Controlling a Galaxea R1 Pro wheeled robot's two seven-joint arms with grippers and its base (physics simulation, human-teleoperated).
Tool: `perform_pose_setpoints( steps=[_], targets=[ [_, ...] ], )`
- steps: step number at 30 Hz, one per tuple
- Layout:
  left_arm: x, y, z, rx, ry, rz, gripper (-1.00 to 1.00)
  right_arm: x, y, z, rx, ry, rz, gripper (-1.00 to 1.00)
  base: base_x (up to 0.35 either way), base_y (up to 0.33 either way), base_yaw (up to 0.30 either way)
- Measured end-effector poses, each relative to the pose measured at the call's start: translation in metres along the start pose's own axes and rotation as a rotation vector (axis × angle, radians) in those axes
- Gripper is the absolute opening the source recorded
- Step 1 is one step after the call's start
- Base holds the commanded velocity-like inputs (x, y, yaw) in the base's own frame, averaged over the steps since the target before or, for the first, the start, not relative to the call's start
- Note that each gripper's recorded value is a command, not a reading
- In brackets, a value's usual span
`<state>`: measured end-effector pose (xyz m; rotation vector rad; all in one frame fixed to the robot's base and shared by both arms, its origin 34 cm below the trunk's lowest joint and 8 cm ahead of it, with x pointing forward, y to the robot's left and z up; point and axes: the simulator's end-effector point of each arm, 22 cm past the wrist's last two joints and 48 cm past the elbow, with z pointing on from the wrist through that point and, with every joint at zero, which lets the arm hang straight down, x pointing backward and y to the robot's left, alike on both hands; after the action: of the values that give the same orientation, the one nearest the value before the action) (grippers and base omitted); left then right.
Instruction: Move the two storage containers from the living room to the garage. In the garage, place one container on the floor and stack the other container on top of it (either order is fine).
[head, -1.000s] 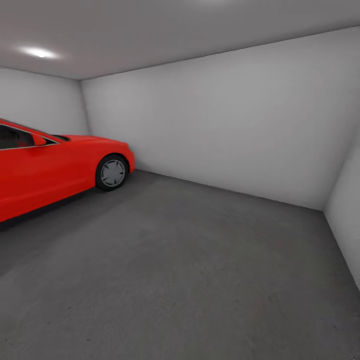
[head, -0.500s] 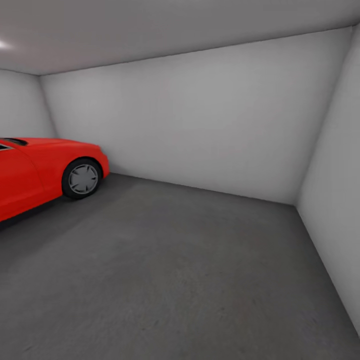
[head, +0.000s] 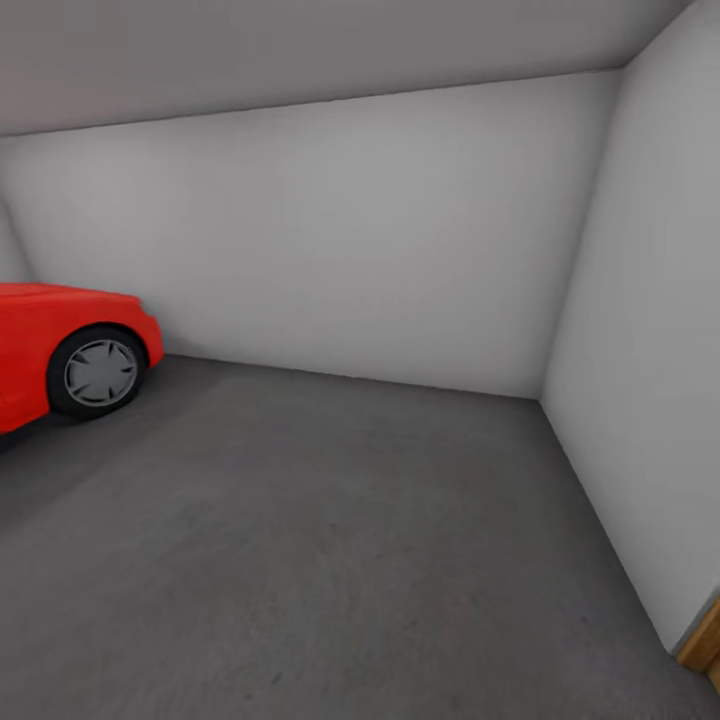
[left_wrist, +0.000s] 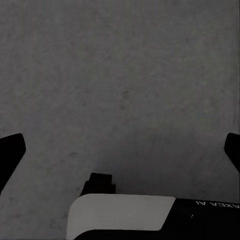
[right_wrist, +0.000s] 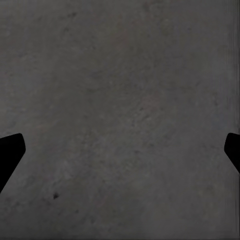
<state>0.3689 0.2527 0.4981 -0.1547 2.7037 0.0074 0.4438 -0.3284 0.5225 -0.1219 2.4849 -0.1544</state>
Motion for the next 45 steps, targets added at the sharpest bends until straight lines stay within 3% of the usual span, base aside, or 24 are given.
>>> perform_pose_setpoints(
  steps=[21, 36, 45],
  targets=[
    [-0.0002, 0.0011, 0.0, -0.001, 0.0, 0.001, 1.0, 0.0, 0.0001, 0.0, 0.0, 0.0, -0.001, 1.0, 0.192, 0.102, -0.278],
    [-0.0004, 0.002, 0.0002, -0.003, -0.001, 0.002, 1.0, 0.0, 0.0, 0.0001, 0.0, 0.0, -0.001, 1.0, 0.022, 0.008, -0.278],
    [-0.0005, 0.0022, -0.0001, -0.003, -0.002, 0.002, 1.0, -0.0001, 0.0, -0.0002, 0.0, 0.0, -0.001, 1.0, 0.26, 0.0, -0.279]
  ],
)
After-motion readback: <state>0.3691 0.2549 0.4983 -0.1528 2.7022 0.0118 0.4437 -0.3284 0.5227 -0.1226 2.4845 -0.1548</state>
